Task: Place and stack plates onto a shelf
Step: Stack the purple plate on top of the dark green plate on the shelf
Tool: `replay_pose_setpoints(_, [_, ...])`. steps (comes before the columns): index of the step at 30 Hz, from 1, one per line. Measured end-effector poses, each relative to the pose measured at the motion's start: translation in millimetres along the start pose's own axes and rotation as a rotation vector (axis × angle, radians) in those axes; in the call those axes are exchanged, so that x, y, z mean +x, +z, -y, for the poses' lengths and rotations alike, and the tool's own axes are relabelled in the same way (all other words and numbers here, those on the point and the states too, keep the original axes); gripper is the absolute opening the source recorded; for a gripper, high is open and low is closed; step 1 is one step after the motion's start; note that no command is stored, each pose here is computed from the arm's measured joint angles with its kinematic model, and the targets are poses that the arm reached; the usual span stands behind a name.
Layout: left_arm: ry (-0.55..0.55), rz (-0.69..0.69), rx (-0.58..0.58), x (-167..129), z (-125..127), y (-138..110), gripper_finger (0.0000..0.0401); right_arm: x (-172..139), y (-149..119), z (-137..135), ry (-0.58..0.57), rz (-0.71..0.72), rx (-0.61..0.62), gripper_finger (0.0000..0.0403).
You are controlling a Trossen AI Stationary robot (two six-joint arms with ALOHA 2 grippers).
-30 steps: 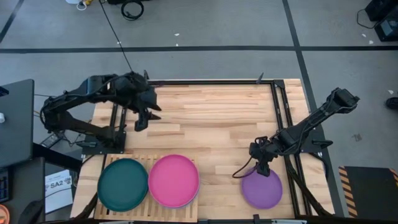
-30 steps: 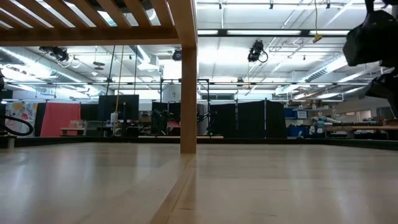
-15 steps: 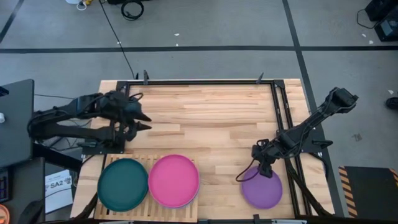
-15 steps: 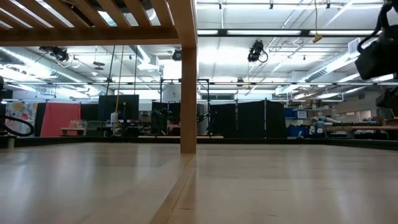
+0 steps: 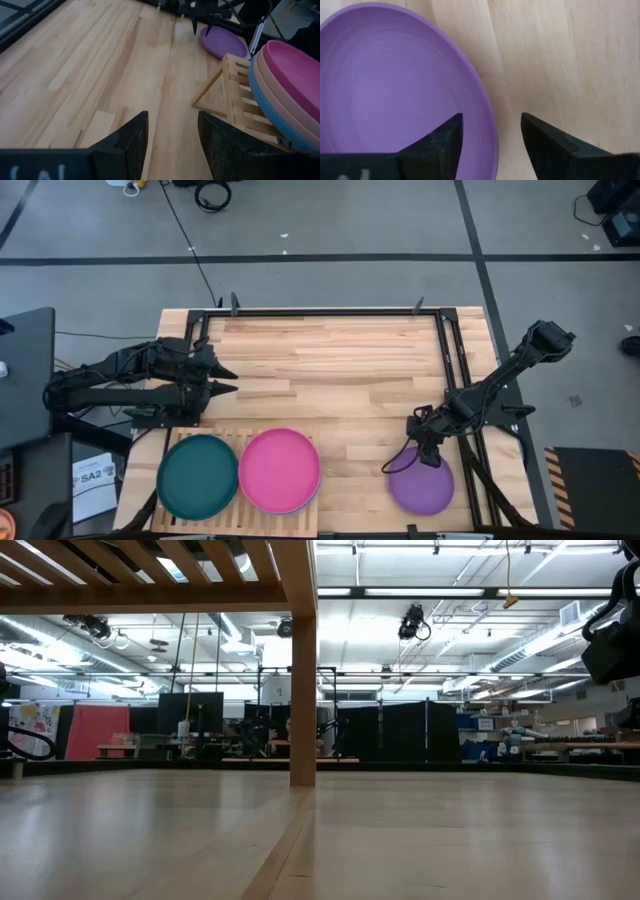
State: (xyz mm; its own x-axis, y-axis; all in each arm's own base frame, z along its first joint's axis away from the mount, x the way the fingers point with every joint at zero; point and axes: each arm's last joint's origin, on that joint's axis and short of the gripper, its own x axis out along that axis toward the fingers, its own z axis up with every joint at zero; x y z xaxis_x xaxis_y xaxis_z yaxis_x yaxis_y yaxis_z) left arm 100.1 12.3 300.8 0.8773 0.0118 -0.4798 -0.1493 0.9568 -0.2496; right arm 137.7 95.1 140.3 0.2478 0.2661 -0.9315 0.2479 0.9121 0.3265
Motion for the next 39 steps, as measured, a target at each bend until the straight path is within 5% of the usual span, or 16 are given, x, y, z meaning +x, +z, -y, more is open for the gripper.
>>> replay_pose_setpoints(25, [-0.001, 0.006, 0.001, 1, 0, 1, 0.0176, 0, 0, 0, -0.004, 0.001, 0.005, 0.0017])
replay_pose_setpoints(39, [-0.007, 0.034, 0.005, 1, 1, 4, 0.0176, -1, 11, 7, -0.071, 0.119, 0.077, 0.0013])
